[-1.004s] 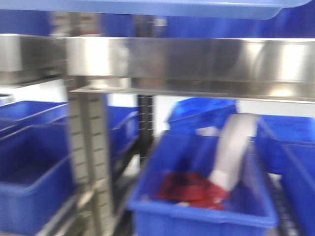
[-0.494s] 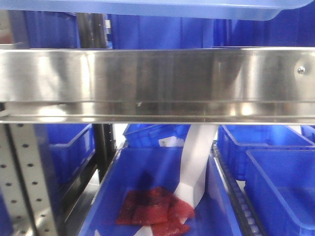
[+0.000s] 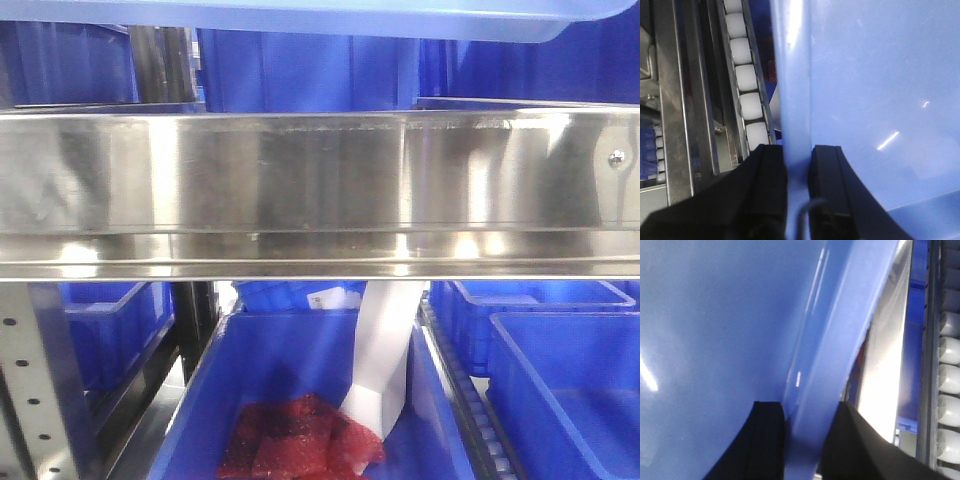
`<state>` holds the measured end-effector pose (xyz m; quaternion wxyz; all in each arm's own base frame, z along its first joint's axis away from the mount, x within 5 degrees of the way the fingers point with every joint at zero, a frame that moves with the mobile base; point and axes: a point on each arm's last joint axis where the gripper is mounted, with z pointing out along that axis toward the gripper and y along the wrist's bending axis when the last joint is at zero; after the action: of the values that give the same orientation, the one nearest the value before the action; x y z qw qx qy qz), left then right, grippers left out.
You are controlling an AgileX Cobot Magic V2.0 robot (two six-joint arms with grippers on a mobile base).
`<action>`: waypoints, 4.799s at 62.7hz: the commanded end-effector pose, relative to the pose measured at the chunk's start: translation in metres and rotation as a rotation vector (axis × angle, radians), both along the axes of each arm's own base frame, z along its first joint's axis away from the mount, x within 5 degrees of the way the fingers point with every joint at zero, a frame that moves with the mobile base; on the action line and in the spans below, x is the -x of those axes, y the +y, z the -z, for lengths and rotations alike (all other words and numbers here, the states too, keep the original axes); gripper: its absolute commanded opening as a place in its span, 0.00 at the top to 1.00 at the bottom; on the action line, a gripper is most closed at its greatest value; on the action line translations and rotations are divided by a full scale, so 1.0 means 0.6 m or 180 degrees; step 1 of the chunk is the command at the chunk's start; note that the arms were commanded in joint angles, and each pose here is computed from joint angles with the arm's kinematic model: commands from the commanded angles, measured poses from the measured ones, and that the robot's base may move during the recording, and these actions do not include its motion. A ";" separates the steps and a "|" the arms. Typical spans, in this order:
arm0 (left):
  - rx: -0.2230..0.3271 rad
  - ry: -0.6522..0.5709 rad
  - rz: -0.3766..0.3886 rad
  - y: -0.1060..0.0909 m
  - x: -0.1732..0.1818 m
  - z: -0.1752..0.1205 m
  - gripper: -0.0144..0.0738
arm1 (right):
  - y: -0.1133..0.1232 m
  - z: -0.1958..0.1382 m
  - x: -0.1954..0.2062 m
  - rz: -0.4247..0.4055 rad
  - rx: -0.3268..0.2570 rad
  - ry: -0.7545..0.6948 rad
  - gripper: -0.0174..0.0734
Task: Grab blue tray and place on right shelf
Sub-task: 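Drive up to the rack and hold the tray above the upper shelf, then lower the tray onto the upper roller shelf with both grippers, then open both grippers and withdraw them from the tray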
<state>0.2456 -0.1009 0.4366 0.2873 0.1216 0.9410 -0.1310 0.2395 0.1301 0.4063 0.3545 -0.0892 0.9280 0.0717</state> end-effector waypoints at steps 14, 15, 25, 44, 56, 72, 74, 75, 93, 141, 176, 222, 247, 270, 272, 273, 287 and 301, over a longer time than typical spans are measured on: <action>0.0233 -0.0285 0.0142 -0.007 0.019 -0.033 0.89 | -0.003 -0.031 0.004 -0.0138 -0.0026 -0.0375 0.73; 0.0233 -0.0285 0.0142 -0.007 0.019 -0.033 0.89 | -0.003 -0.031 0.004 -0.0138 -0.0026 -0.0375 0.73; 0.0233 -0.0285 0.0142 -0.007 0.019 -0.033 0.89 | -0.003 -0.031 0.004 -0.0138 -0.0026 -0.0375 0.73; 0.0244 -0.0288 0.0144 -0.007 0.019 -0.034 0.89 | -0.003 -0.031 0.004 -0.0138 -0.0026 -0.0375 0.73; 0.0318 -0.0261 0.0171 -0.010 0.021 -0.034 0.89 | -0.003 -0.031 0.004 -0.0138 -0.0026 -0.0375 0.73; 0.0349 -0.0199 0.0199 -0.012 0.023 -0.033 0.89 | -0.002 -0.031 0.004 -0.0141 -0.0032 -0.0386 0.73; 0.0346 -0.0193 0.0200 -0.012 0.024 -0.033 0.89 | -0.002 -0.031 0.004 -0.0139 -0.0028 -0.0380 0.73; 0.0346 -0.0193 0.0200 -0.012 0.024 -0.033 0.89 | -0.003 -0.031 0.004 -0.0139 -0.0026 -0.0376 0.73; 0.0412 -0.0398 0.0214 -0.023 -0.006 -0.035 0.89 | -0.013 -0.041 -0.005 -0.0031 -0.0071 -0.0396 0.73; 0.0086 0.0009 0.0096 -0.082 -0.189 0.106 0.70 | 0.012 0.063 -0.187 0.0134 0.0042 0.0147 0.49; 0.0023 -0.0365 0.0060 -0.064 -0.163 0.054 0.24 | -0.024 0.027 -0.167 0.0278 0.0076 0.0035 0.11; 0.0708 -0.2149 -0.0010 0.074 0.204 0.017 0.89 | -0.159 0.007 0.210 -0.0019 -0.0317 -0.1553 0.75; 0.0942 -0.2787 -0.0173 0.117 0.297 0.160 0.89 | -0.204 0.152 0.339 -0.0130 -0.0541 -0.2690 0.75; 0.0930 -0.2725 -0.0174 0.118 0.299 0.180 0.89 | -0.202 0.173 0.338 -0.0165 -0.0600 -0.2856 0.75; 0.0930 -0.2725 -0.0174 0.118 0.299 0.180 0.89 | -0.202 0.173 0.338 -0.0165 -0.0600 -0.2856 0.75; 0.0930 -0.2725 -0.0174 0.118 0.299 0.180 0.89 | -0.202 0.173 0.338 -0.0165 -0.0600 -0.2856 0.75; 0.0923 -0.2707 -0.0171 0.118 0.299 0.182 0.89 | -0.202 0.173 0.338 -0.0165 -0.0600 -0.2856 0.75; 0.0473 -0.2969 -0.0602 0.145 0.314 0.205 0.89 | -0.202 0.173 0.338 -0.0165 -0.0600 -0.2856 0.75</action>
<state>0.0605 -0.0196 0.3065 0.6510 0.0840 0.7442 -0.1237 0.0383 0.0090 0.2850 0.6860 -0.0960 0.7112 0.1201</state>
